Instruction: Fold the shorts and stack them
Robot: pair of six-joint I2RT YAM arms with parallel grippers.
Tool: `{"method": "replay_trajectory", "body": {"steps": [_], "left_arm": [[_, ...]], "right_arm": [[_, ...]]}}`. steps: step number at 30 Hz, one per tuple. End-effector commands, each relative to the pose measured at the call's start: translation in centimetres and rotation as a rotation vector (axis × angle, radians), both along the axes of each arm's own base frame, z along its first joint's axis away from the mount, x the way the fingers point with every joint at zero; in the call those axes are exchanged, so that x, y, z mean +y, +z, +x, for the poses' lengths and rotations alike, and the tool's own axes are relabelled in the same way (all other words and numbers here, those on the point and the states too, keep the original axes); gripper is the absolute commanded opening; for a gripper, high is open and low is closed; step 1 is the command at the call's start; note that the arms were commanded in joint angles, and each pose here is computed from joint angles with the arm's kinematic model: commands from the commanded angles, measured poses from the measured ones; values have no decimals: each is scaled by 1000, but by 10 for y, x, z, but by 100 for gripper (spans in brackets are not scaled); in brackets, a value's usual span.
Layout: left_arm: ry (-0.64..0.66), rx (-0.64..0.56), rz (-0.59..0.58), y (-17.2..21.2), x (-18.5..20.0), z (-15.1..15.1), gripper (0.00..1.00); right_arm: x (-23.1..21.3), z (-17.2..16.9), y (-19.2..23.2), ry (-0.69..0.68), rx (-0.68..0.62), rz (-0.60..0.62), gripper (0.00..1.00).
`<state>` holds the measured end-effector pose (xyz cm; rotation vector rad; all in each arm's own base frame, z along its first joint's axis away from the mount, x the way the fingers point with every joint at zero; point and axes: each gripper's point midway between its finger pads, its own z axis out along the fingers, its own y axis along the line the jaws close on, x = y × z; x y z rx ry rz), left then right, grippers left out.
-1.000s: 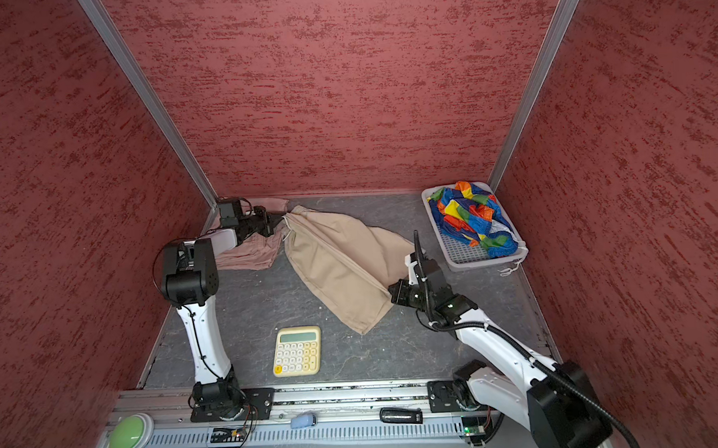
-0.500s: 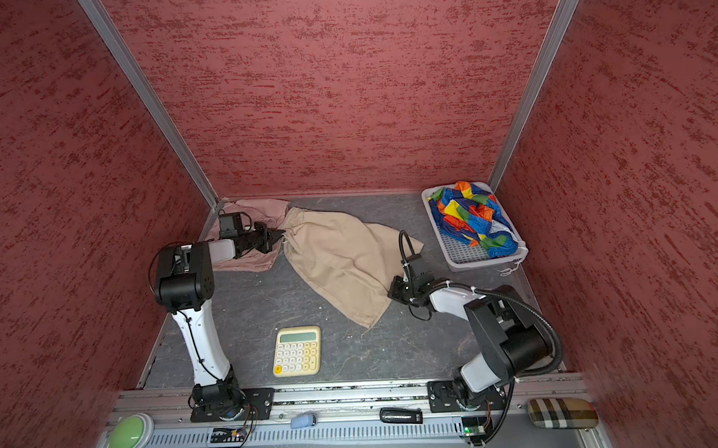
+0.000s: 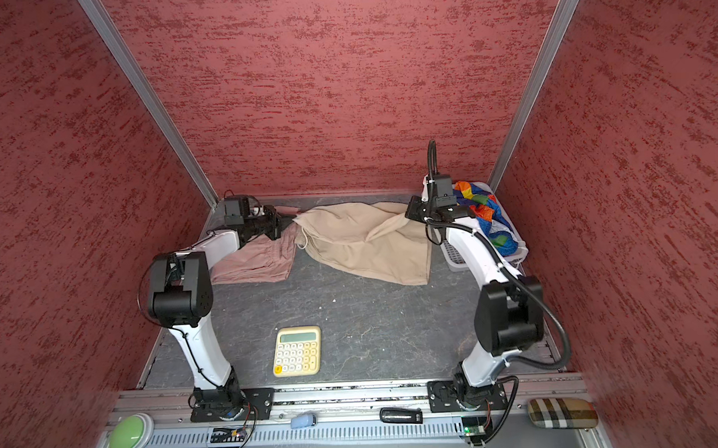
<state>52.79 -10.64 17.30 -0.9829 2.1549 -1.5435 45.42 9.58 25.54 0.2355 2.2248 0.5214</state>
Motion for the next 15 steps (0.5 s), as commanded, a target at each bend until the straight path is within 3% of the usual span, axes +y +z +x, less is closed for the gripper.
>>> {"method": "replay_trajectory", "body": {"steps": [1, 5, 9, 15], "left_arm": [[-43, 36, 35, -11, 3, -12, 0], [-98, 94, 80, -42, -5, -34, 0], [-97, 151, 96, -76, 5, -50, 0], [-126, 183, 128, -97, 2, -63, 0]], "right_arm": [[-2, -53, -57, 40, 172, -42, 0], [4, -96, -126, 35, 276, 46, 0], [-2, -125, -183, 3, 364, 41, 0], [-5, -133, -227, -3, 448, 32, 0]]}}
